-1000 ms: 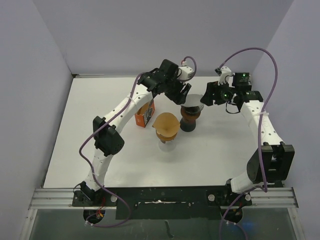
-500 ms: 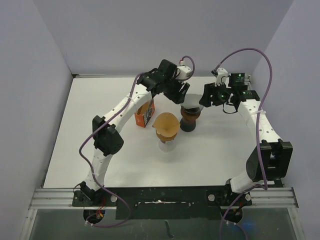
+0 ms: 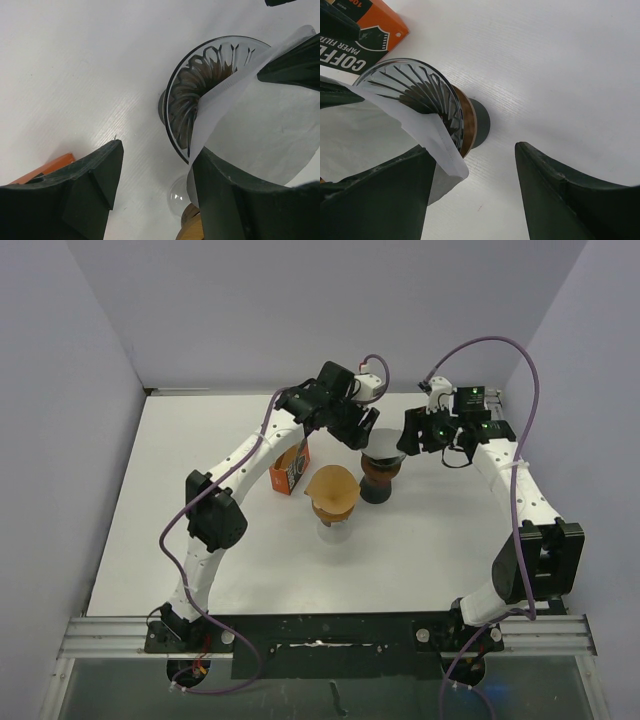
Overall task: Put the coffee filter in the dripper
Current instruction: Place the coffee filter in the coffee dripper.
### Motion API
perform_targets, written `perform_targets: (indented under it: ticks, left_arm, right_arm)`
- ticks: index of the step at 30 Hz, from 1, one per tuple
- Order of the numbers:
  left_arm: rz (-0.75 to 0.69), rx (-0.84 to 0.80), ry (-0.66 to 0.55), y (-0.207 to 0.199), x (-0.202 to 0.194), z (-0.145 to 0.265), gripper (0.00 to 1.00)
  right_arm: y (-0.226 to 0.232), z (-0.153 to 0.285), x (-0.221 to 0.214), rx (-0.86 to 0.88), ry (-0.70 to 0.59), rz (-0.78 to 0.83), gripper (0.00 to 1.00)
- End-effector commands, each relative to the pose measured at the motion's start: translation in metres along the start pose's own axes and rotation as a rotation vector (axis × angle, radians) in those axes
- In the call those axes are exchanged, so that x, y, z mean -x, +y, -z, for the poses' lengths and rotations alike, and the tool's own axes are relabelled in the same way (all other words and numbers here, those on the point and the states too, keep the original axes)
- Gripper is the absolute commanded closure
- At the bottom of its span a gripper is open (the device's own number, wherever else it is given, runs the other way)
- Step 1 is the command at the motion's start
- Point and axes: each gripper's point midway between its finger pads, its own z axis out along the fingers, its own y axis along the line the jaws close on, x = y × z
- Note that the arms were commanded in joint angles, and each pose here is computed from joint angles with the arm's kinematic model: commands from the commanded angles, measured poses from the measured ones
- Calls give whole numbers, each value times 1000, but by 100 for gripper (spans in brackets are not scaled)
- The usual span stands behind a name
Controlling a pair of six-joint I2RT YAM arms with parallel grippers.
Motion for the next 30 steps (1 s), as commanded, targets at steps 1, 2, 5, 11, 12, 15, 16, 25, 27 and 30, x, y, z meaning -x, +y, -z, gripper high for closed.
perform_targets:
  ticks: [1, 2, 5, 11, 12, 15, 16, 25, 27, 30]
  left_arm:
    - [-14, 12, -107, -2, 32, 19, 44]
    - [-14, 13, -107, -2, 32, 19, 44]
    - [-23, 18, -117, -6, 36, 17, 44]
    - [-26, 32, -127, -11, 40, 15, 43]
    - [-23, 31, -130, -12, 41, 15, 42]
    - [-16, 21, -138, -14, 43, 16, 41]
    - [-15, 18, -138, -15, 43, 16, 41]
    - [19, 7, -126, -13, 38, 6, 40]
    - [27, 0, -123, -13, 37, 3, 40]
    - [33, -3, -114, -13, 34, -2, 39]
  right_arm:
    - [-2, 4, 21, -31, -50, 51, 35]
    - [-2, 4, 21, -34, -49, 51, 34]
    - [-2, 6, 23, -42, -57, 55, 32]
    - [2, 9, 28, -37, -71, 57, 32]
    - [3, 8, 28, -33, -73, 57, 32]
    - [5, 9, 28, -21, -78, 55, 32]
    - [5, 8, 28, -18, -77, 55, 33]
    - [1, 2, 21, -37, -60, 49, 35]
    - [1, 0, 20, -39, -55, 48, 36]
    - [1, -3, 17, -40, -48, 51, 36]
